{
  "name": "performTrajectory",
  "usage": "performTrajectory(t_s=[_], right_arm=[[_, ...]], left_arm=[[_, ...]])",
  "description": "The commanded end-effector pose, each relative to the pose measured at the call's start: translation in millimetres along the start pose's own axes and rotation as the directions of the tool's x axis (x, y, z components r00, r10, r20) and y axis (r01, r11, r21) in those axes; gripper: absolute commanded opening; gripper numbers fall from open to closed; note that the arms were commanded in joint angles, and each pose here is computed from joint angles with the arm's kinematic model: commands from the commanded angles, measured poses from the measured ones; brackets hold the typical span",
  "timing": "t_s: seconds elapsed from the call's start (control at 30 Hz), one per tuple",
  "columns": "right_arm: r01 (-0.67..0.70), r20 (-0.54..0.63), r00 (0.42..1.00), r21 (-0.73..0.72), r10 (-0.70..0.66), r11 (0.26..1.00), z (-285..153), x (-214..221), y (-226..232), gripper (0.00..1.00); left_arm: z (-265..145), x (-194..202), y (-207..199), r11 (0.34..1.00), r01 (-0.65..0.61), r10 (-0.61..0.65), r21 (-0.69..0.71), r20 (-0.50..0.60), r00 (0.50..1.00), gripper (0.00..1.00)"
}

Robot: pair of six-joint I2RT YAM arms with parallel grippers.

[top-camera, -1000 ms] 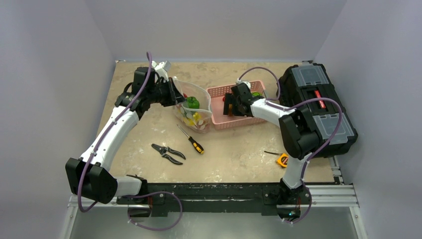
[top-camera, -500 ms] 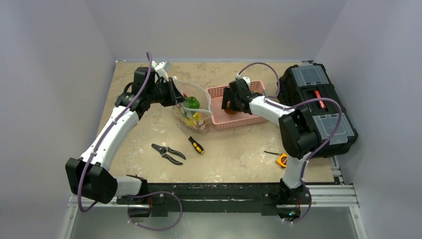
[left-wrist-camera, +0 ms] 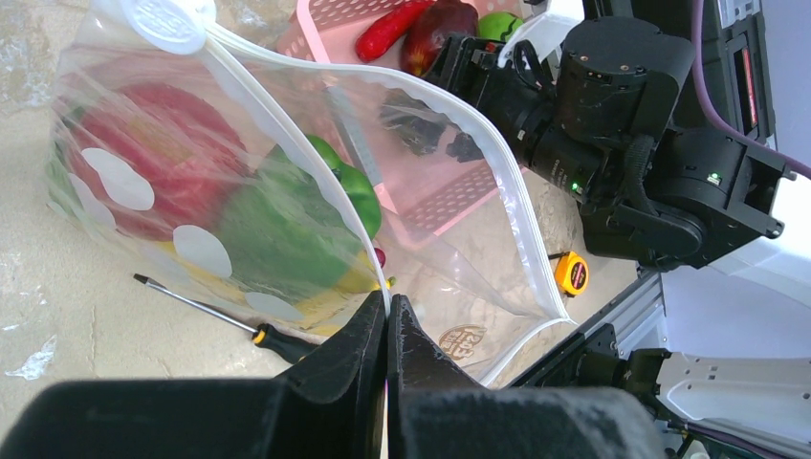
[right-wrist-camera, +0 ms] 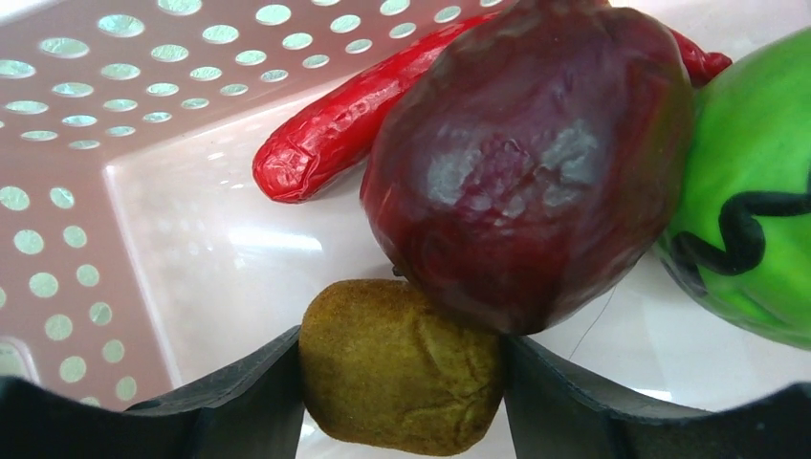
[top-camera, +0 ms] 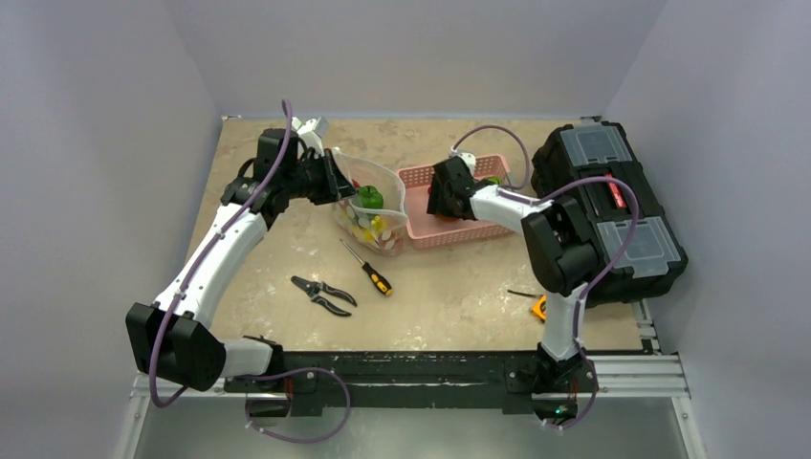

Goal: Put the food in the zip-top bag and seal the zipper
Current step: Pick up the fake fruit from the bin, then place the fake fruit in the zipper food storage bag.

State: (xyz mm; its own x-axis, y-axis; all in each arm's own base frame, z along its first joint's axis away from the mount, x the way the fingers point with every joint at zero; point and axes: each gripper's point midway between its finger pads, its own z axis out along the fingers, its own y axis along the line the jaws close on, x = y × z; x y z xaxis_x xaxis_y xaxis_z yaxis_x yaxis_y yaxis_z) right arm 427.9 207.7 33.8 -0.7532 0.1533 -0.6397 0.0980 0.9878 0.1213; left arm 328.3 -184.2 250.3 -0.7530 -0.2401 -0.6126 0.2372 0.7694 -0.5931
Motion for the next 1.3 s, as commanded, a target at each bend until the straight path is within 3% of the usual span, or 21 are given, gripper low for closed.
performTrajectory(t_s=[0.0,0.2,0.33,0.63,0.77,0.97,1.27], right_arm=[[-0.005,0.095,0.995,-0.025,0.007,1.0,-26.9,-32.3,7.1,0.45],[0.018,0.185,0.983,-0.079,-0.003,0.997,-71.0,-61.9,8.6,0.14],[0.057,0.249,0.968,-0.194,-0.007,0.979,-106.8,-80.7,22.2,0.0],[0.199,0.427,0.904,-0.481,0.03,0.854,-228.3,-124.6,86.8,0.0],[0.313,0.443,0.895,-0.547,-0.049,0.776,-270.9,-118.7,128.3,0.04],[0.363,0.438,0.895,-0.609,-0.083,0.706,-296.2,-98.6,163.5,0.18],[0.39,0.388,0.907,-0.627,-0.164,0.674,-281.2,-62.7,183.4,0.41]], left_arm=[[-5.7,-17.5,-17.9,0.998,-0.03,0.026,0.061,0.052,0.998,0.0],[-7.2,-18.0,-18.5,0.998,-0.031,0.028,0.06,0.056,0.998,0.0],[-11.3,-20.2,-19.3,0.998,-0.043,0.039,0.055,0.072,0.997,0.0],[-13.0,-19.6,-21.4,0.997,-0.043,0.039,0.064,0.072,0.997,0.0],[-13.5,-19.9,-22.6,0.997,-0.043,0.038,0.068,0.073,0.997,0.0],[-15.6,-20.0,-23.8,0.996,-0.045,0.039,0.071,0.078,0.996,0.0],[-17.3,-20.6,-24.5,0.996,-0.046,0.04,0.071,0.084,0.996,0.0]])
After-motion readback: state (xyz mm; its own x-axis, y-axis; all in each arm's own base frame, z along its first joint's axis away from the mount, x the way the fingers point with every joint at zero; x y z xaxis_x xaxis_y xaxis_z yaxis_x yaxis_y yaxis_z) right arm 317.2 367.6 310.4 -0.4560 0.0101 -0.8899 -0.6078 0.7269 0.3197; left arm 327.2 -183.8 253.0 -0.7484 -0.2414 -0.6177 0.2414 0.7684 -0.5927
